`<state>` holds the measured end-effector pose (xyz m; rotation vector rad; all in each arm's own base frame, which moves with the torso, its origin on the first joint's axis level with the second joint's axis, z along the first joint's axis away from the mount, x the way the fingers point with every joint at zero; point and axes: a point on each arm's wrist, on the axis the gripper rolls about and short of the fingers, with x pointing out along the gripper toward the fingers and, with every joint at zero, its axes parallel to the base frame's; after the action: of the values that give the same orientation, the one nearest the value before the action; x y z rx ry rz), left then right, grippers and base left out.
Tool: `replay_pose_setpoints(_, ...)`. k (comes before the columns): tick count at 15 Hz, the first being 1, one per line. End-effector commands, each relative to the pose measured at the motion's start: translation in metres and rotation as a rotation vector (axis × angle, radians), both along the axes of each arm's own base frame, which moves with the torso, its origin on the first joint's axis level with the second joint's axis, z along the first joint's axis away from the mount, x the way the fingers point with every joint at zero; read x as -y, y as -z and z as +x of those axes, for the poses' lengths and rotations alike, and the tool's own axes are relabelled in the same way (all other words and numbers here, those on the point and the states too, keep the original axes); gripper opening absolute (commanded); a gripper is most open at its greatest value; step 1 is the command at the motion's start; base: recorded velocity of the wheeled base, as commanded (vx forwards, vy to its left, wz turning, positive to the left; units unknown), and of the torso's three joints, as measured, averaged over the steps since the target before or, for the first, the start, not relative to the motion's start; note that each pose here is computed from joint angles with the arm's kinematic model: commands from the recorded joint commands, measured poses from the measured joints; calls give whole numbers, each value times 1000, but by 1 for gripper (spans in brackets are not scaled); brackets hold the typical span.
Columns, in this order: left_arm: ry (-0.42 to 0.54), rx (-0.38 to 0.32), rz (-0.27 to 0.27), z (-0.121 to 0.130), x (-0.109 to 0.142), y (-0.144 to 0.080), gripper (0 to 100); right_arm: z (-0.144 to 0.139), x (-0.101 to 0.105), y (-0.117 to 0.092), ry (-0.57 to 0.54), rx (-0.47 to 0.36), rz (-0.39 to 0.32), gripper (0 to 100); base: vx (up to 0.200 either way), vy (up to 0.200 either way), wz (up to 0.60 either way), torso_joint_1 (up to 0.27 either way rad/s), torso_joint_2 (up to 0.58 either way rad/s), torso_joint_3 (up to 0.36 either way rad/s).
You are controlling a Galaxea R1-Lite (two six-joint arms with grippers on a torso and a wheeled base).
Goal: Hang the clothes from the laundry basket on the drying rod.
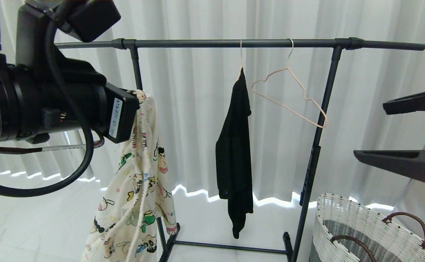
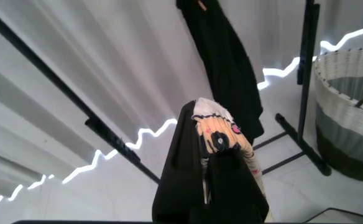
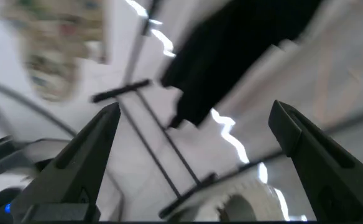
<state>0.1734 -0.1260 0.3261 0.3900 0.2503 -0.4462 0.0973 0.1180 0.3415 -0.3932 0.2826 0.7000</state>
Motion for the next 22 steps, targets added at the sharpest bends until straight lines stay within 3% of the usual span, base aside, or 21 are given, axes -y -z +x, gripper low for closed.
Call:
replay_pose_setpoints(1, -60, 6, -3, -11, -23, 3, 0, 21, 35, 8, 370, -41, -138, 100, 0, 0, 0, 0, 0, 0)
replay_pose_setpoints(2, -89, 8, -4, -20, -35, 7, 0, 25, 51, 16, 491, -119, -224, 100, 0, 0, 0, 0, 0, 0)
replay_pose_setpoints(4, -132, 11, 1, -36, -54, 16, 0, 29, 71, 34, 634, -225, -309, 100, 0, 0, 0, 0, 0, 0)
replay_pose_setpoints(5, -144, 11, 1, -42, -59, 19, 0, 29, 73, 42, 659, -238, -333, 100, 0, 0, 0, 0, 0, 0)
replay_pose_setpoints(9, -189, 13, 1, -48, -69, 23, 0, 16, 79, 75, 639, -125, -429, 100, 0, 0, 0, 0, 0, 0)
replay_pose_setpoints(13, -206, 1, 12, -48, -72, 28, 0, 15, 79, 96, 634, -27, -365, 100, 0, 0, 0, 0, 0, 0)
replay_pose_setpoints(15, -219, 6, 14, -48, -72, 28, 0, 22, 77, 96, 623, 3, -315, 100, 0, 0, 0, 38, -101, -65)
replay_pose_setpoints(22, -217, 3, 16, -51, -73, 31, 0, 35, 71, 94, 582, 20, -259, 100, 0, 0, 0, 164, -421, -256)
